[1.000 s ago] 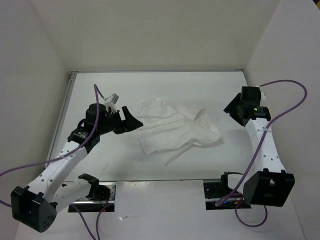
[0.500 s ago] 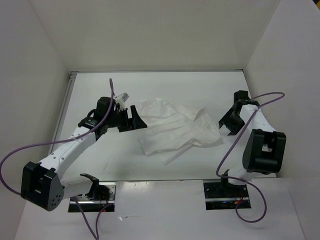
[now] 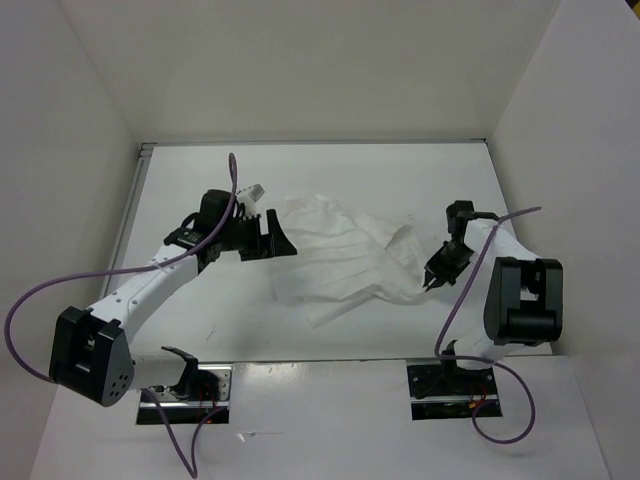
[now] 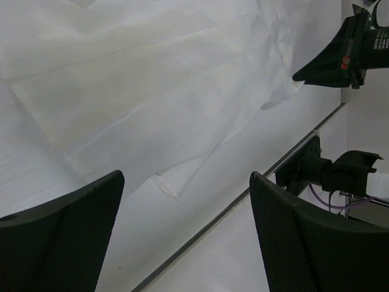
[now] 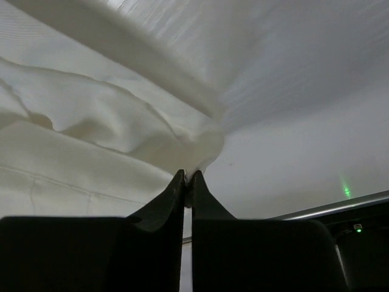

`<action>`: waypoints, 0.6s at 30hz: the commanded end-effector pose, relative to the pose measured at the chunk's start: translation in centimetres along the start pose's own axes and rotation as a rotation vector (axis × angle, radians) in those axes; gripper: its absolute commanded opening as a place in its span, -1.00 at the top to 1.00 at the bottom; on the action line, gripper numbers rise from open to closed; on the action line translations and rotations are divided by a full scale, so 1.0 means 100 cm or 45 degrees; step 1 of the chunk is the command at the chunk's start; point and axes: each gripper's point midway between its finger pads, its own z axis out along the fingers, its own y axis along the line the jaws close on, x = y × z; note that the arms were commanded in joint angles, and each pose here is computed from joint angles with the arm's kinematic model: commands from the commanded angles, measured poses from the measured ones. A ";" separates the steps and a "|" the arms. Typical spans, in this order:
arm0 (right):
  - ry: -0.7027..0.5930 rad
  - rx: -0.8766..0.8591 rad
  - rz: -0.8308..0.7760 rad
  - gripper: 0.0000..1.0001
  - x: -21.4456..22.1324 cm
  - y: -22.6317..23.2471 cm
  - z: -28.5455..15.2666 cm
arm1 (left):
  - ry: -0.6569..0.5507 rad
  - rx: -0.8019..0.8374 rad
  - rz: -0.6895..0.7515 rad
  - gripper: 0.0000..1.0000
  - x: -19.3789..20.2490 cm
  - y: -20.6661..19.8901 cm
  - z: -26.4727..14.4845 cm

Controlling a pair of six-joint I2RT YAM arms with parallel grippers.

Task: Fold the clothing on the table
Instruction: Grab the skirt from the pile, then move the skirt to the center of the board

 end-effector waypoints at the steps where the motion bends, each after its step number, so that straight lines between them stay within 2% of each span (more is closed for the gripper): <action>1: -0.058 -0.059 -0.010 1.00 0.002 0.023 -0.014 | -0.054 0.047 0.077 -0.81 -0.022 -0.011 -0.003; 2: -0.159 -0.180 -0.089 1.00 -0.006 0.057 -0.038 | -0.054 0.047 0.088 -0.81 -0.022 -0.011 -0.003; 4: -0.293 -0.283 -0.215 1.00 -0.009 0.096 -0.073 | -0.068 0.054 0.112 -0.81 -0.028 -0.015 -0.006; 5: -0.386 -0.402 -0.346 1.00 -0.004 0.136 -0.113 | -0.084 0.047 0.118 -0.83 -0.034 -0.017 -0.005; 7: -0.465 -0.456 -0.514 1.00 -0.002 0.165 -0.145 | -0.107 0.007 0.108 -0.83 -0.041 -0.014 -0.009; 8: -0.547 -0.557 -0.607 1.00 0.004 0.193 -0.183 | -0.125 0.003 0.115 -0.83 -0.046 -0.016 -0.011; 9: -0.536 -0.514 -0.693 1.00 0.007 0.203 -0.179 | -0.176 -0.034 0.095 -0.83 -0.060 -0.012 -0.017; 10: -0.595 -0.591 -0.754 1.00 0.010 0.223 -0.206 | -0.201 -0.059 0.088 -0.83 -0.067 -0.009 -0.020; 11: -0.632 -0.589 -0.800 1.00 0.014 0.234 -0.212 | -0.238 -0.078 0.071 -0.83 -0.076 -0.007 -0.024; 13: -0.617 -0.617 -1.011 1.00 0.042 0.263 -0.210 | -0.342 -0.182 0.025 -0.83 -0.103 0.004 -0.042; 14: -0.682 -0.731 -1.075 1.00 0.055 0.283 -0.243 | -0.377 -0.206 0.017 -0.83 -0.112 0.007 -0.049; 16: -0.666 -0.779 -1.293 1.00 0.097 0.299 -0.253 | -0.474 -0.274 -0.024 -0.83 -0.133 0.018 -0.071; 17: -0.753 -0.907 -1.327 1.00 0.110 0.307 -0.299 | -0.516 -0.273 -0.021 -0.83 -0.145 0.016 -0.079; 18: -0.753 -0.942 -1.355 1.00 0.123 0.307 -0.310 | -0.549 -0.295 -0.030 -0.83 -0.149 0.018 -0.089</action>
